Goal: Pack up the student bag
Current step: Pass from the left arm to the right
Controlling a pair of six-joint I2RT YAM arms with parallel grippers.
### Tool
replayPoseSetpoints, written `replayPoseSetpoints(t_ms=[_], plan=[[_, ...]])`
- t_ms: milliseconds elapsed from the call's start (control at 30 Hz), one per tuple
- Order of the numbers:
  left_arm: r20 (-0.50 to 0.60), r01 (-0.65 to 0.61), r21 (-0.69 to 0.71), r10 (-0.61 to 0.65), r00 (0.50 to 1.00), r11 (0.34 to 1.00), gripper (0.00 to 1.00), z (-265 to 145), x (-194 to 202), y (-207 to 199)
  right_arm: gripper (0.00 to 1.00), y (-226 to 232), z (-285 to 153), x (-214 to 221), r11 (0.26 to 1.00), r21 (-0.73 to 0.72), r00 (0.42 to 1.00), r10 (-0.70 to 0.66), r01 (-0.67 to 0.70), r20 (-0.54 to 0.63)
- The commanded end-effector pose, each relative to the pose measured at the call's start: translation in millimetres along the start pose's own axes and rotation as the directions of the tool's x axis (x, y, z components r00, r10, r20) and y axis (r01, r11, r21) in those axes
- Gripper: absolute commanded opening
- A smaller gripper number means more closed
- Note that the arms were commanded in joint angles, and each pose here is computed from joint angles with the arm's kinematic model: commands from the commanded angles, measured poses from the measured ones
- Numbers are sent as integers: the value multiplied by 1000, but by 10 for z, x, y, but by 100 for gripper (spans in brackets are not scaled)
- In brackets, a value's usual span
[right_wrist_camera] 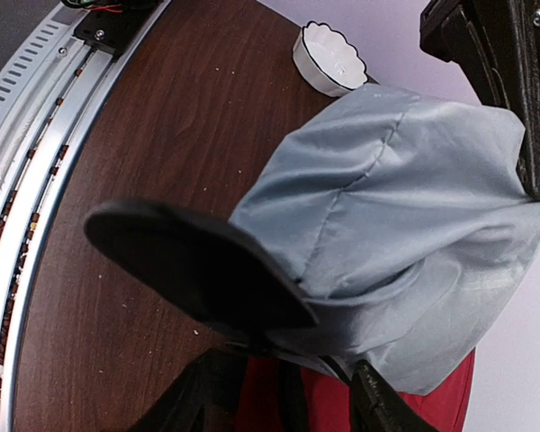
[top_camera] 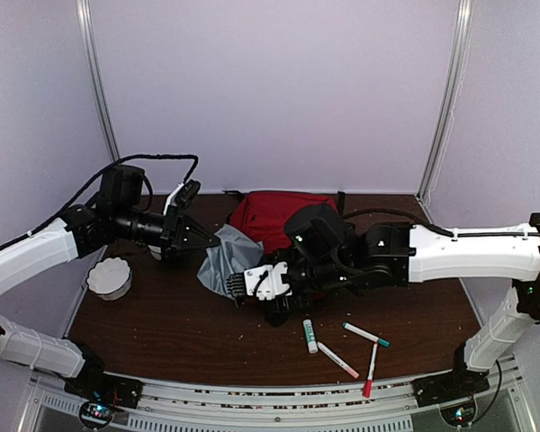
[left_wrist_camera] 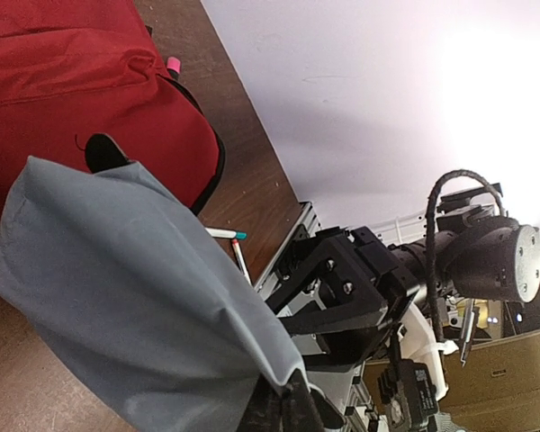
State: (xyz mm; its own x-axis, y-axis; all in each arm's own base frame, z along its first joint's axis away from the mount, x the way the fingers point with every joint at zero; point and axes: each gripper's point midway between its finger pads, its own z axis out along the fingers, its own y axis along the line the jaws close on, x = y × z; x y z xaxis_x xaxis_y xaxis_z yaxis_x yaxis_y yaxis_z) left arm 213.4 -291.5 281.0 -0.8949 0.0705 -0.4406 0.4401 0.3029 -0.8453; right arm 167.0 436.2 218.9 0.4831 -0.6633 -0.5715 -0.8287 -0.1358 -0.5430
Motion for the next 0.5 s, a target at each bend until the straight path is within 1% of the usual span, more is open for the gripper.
replayPoseSetpoints(t_ms=[0,100,167,233,300,367,400,467], plan=[[45,-96,85,93,995,992,0,-106,-88,-294,49,-199,-8,-145,995,97,999,34,-36,20],[44,-93,85,89,995,992,0,-112,-77,-289,46,-333,36,-181,983,169,998,64,-67,25],[45,-85,83,82,996,993,0,-110,-75,-277,46,-344,67,-208,980,184,997,76,-80,31],[48,-86,85,82,995,993,0,-115,-81,-287,49,-318,98,-237,978,194,997,72,-77,32],[47,-80,88,76,996,993,0,-110,-82,-284,48,-288,137,-252,974,218,998,60,-62,19],[47,-80,89,76,996,993,0,-112,-78,-288,43,-285,162,-264,970,237,999,50,-52,13],[47,-79,88,75,996,993,0,-112,-75,-285,37,-282,174,-269,970,239,999,49,-51,13],[47,-79,85,75,996,993,0,-113,-74,-278,22,-297,175,-283,968,245,998,55,-57,18]])
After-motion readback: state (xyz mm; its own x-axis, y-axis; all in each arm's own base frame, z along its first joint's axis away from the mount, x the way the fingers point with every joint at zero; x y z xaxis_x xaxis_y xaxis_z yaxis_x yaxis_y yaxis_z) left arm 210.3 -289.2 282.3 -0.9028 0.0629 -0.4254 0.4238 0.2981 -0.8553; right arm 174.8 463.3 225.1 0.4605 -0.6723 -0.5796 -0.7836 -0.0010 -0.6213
